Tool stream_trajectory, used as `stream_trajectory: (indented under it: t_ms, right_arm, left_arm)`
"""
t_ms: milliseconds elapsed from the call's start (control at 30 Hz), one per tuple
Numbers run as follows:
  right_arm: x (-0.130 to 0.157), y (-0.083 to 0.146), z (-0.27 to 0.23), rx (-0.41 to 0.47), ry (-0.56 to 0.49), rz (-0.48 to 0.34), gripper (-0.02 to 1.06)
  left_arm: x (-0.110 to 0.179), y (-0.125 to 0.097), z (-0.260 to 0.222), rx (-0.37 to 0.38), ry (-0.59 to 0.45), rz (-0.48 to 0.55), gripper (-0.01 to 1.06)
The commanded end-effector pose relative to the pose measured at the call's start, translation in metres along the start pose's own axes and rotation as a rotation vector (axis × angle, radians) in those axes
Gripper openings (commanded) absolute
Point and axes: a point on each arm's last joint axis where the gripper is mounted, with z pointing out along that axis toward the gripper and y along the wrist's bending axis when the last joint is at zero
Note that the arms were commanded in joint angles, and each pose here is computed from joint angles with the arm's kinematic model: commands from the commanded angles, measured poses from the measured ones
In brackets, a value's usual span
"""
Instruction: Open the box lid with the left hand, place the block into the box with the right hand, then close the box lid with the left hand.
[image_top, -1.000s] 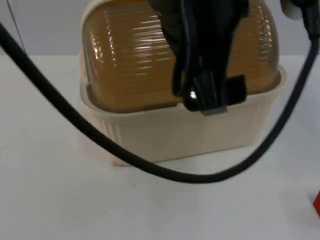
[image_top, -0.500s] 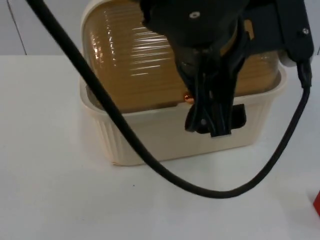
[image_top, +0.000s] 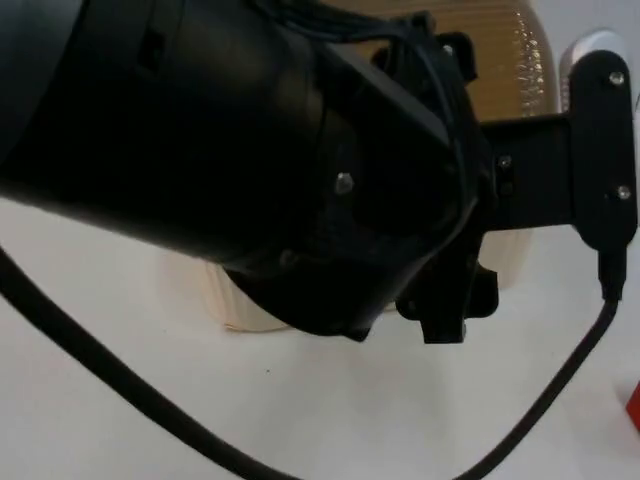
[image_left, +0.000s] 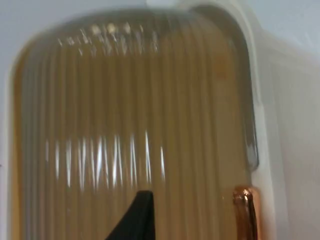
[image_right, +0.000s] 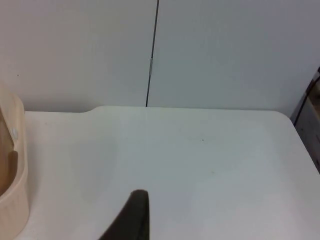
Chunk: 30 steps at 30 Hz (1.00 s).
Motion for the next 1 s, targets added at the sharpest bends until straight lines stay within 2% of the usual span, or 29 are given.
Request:
stream_trajectory:
  t_ms: [0, 200, 467, 600, 800, 833, 967]
  right_arm:
    - [-0.002, -0.001, -0.002, 0.005, -0.01, -0.006, 0.97]
    - [-0.002, -0.001, -0.002, 0.005, -0.01, -0.006, 0.97]
    - [-0.003, -0.001, -0.002, 0.001, -0.013, -0.003, 0.97]
    - [-0.002, -0.001, -0.002, 0.002, -0.011, -0.003, 0.97]
    - [-0.002, -0.001, -0.002, 0.002, -0.007, -0.003, 0.97]
    - [-0.002, -0.001, -0.002, 0.002, -0.007, -0.003, 0.97]
    - [-0.002, 0.0, -0.002, -0.001, -0.005, 0.0, 0.97]
  left_arm:
    - [0.001, -0.001, 0.002, -0.024, 0.0, -0.01, 1.05]
    - [0.012, 0.001, 0.014, -0.016, 0.048, -0.058, 1.05]
    - [0.014, -0.001, 0.017, -0.03, 0.06, -0.032, 1.05]
    - [0.014, -0.003, 0.019, -0.025, 0.062, -0.029, 0.98]
    - [0.013, -0.002, 0.019, -0.038, 0.049, -0.003, 0.49]
    - [0.013, -0.002, 0.019, -0.038, 0.049, -0.003, 0.49]
    - [0.013, -0.002, 0.02, -0.024, 0.036, -0.001, 0.2]
